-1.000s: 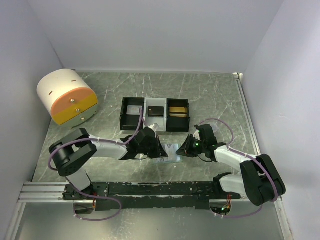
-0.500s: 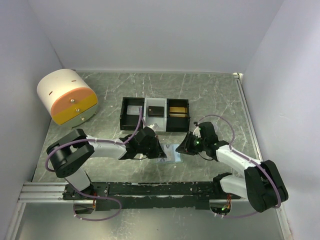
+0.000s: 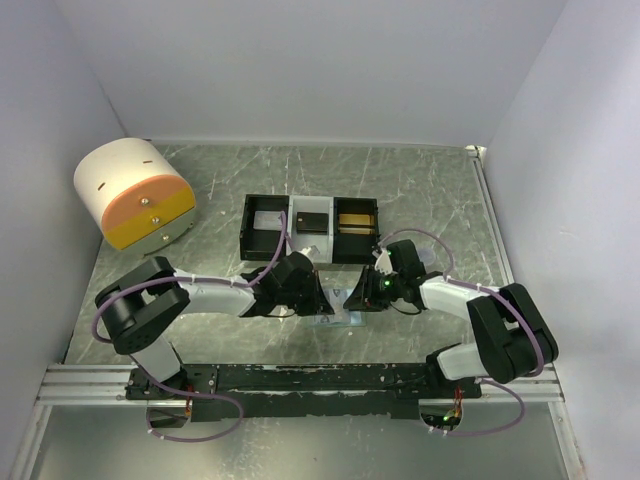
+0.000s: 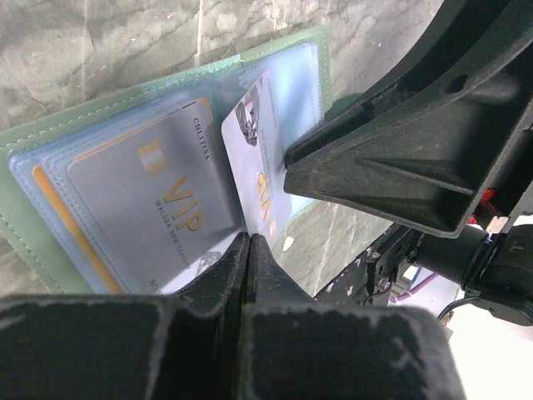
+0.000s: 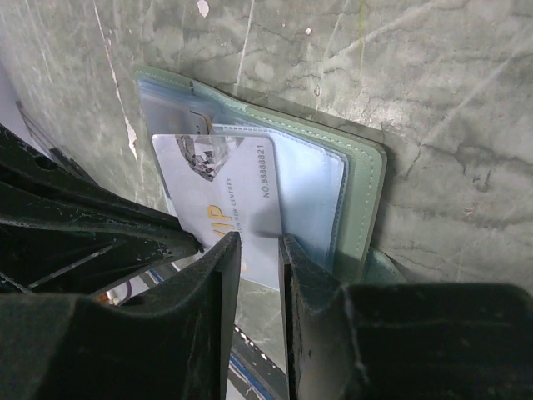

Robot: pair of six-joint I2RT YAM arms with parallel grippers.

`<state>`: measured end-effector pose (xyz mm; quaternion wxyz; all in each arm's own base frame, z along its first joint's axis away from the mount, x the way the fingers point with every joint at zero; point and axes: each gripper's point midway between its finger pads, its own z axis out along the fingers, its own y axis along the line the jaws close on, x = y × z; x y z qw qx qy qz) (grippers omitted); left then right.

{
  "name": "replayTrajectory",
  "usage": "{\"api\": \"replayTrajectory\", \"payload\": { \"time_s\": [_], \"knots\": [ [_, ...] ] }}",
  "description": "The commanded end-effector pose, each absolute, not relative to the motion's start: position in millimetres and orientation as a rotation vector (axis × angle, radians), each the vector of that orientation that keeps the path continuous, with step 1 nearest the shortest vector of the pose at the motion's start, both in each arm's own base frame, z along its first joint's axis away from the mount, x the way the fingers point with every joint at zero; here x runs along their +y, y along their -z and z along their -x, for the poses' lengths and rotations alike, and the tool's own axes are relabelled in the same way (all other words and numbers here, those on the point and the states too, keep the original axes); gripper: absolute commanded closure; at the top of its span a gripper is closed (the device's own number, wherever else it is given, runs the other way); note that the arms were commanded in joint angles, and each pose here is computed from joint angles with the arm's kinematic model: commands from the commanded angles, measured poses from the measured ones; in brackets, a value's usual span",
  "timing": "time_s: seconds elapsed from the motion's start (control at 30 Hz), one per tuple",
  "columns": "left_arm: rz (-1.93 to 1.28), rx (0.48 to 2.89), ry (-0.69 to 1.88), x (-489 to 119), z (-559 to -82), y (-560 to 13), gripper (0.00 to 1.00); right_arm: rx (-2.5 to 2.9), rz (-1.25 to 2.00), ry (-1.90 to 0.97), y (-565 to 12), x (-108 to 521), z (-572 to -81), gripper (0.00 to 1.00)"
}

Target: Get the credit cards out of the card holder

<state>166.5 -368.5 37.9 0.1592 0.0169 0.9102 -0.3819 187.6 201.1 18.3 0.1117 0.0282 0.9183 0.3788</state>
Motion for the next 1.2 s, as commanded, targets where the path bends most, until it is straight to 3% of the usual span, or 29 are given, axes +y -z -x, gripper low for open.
{"api": "replayTrajectory", "payload": {
  "time_s": [0.0,0.23,0.47,0.6,0.97,1.17],
  "knots": [
    [-0.090,2.585,1.110,-378,-171,-44,0.93,2.792,-0.086,-0.935,8,182,-177,0.74],
    [-0.097,2.580,1.118,-377,-170,-46,0.92,2.797,-0.154,-0.890,16,176,-174,0.74],
    [-0.115,2.546,1.192,-386,-169,-53,0.73,2.795,-0.171,-0.869,17,172,-172,0.74],
    [-0.109,2.539,1.217,-389,-169,-54,0.69,2.794,-0.187,-0.902,18,174,-168,0.74],
    [-0.154,2.549,1.230,-397,-169,-50,0.70,2.786,-0.212,-0.952,18,179,-167,0.75],
    [-0.140,2.552,1.232,-396,-169,-47,0.80,2.797,-0.205,-0.919,19,176,-168,0.75]
  ]
}}
